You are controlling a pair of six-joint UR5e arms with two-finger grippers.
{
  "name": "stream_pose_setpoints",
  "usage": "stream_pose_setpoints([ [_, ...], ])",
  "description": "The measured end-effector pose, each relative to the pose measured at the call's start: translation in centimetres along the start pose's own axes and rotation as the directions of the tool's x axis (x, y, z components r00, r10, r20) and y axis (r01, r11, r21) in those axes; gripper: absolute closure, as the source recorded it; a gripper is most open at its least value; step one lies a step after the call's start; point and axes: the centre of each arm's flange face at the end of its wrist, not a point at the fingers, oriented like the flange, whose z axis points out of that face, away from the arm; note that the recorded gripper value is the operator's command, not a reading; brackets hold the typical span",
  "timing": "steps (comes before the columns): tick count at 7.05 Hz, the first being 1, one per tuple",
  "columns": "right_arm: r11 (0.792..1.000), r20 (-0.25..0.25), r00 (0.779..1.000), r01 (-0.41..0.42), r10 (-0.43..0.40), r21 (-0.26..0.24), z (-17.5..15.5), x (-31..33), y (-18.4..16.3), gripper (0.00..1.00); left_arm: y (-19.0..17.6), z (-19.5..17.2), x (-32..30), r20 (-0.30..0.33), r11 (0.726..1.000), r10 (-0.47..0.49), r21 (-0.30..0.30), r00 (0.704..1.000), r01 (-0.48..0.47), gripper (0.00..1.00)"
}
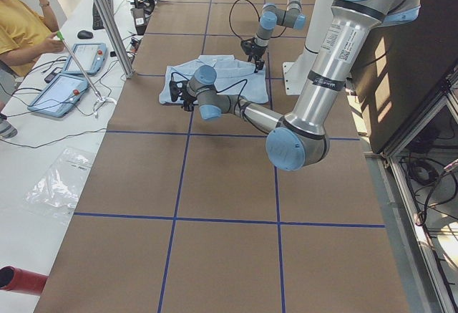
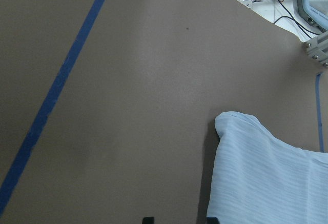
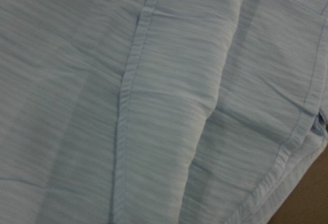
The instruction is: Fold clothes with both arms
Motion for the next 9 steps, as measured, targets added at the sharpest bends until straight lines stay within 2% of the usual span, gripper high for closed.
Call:
stream_pose_setpoints([
  [2,1.0,-0.02,1.0,0.021,-0.021,-0.01,-0.1,3.6,1.3,0.0,-0.1,-0.2,0.1,-0.004,1.0,-0.001,0.002,1.0,0.001,0.55],
  [6,0.998,-0.065,0.996,0.051,-0.054,-0.041,-1.5,13.3,6.9,0.0,0.0,-0.8,0.5,-0.016,1.0,0.002,0.004,1.0,-0.002,0.55],
  [7,0.998,-0.054,0.997,0.053,-0.055,-0.031,-2.1,12.8,6.6,0.0,0.0,-1.0,0.6,-0.02,1.0,0.003,0.004,1.0,-0.003,0.55],
  [9,1.0,-0.027,0.999,0.029,-0.029,0.005,-2.2,8.8,3.1,0.0,0.2,-1.9,0.5,-0.029,1.0,0.007,0.002,1.0,-0.006,0.56],
])
